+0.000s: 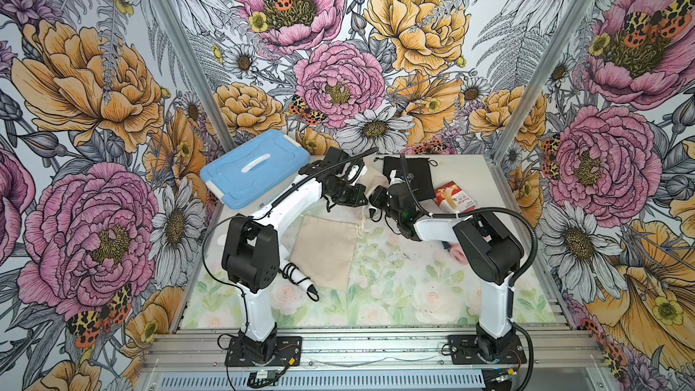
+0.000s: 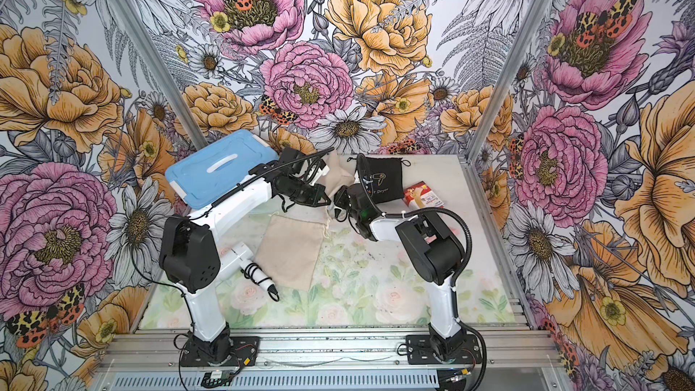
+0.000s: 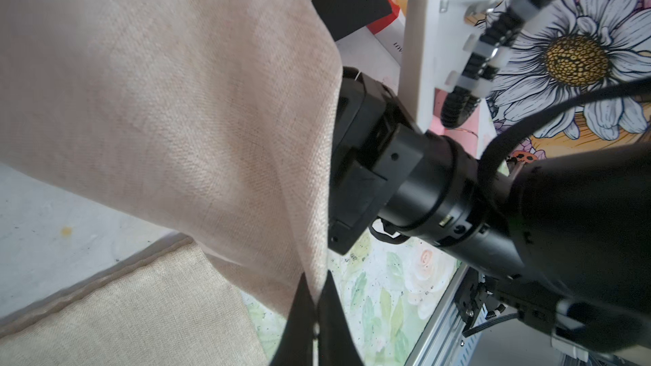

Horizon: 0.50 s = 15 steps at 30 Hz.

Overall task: Pack away hair dryers
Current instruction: Place the hair dryer in the drawstring bag.

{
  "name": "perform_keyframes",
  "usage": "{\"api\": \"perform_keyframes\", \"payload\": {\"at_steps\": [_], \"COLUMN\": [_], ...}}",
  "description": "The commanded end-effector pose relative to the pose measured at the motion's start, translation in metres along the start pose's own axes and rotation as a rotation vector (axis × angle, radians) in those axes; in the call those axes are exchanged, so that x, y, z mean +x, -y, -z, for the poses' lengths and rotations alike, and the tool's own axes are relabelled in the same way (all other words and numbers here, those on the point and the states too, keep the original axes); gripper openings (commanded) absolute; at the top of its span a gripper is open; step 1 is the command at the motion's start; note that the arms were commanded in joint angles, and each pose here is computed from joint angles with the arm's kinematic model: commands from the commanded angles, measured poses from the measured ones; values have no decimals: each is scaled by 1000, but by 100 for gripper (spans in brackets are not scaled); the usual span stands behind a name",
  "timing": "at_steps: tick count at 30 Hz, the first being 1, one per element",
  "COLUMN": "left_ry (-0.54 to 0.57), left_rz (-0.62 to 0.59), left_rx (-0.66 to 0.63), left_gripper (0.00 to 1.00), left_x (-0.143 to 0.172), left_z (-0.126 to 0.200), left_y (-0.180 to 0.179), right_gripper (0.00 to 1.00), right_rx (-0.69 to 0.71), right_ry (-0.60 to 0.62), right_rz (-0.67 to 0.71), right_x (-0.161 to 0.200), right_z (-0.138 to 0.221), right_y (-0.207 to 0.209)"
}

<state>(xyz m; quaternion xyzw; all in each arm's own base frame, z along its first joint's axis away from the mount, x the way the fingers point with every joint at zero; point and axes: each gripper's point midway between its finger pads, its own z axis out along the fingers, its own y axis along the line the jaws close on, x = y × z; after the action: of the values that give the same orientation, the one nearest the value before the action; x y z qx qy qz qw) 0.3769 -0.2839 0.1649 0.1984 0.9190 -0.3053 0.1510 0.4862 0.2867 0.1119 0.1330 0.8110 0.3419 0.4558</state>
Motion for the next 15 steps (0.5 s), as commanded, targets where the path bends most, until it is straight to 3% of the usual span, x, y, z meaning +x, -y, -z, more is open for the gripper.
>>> {"api": "perform_keyframes", "payload": {"at_steps": [1, 3, 15], "left_ry": [35, 46, 181], "left_rz": [6, 13, 77], "left_rx": [-1, 4, 28], "left_gripper": [0, 0, 0], "left_x": [-17, -24, -82], "left_z": [2, 3, 28], "left_y": [2, 3, -7], "right_gripper": [23, 25, 61], "right_rx": [-51, -50, -92], "right_ry": [64, 35, -84], "right_rz": [-22, -19, 27], "right_x": [-18, -14, 3], "right_z": [-5, -7, 14], "right_y": [-21, -21, -30]}}
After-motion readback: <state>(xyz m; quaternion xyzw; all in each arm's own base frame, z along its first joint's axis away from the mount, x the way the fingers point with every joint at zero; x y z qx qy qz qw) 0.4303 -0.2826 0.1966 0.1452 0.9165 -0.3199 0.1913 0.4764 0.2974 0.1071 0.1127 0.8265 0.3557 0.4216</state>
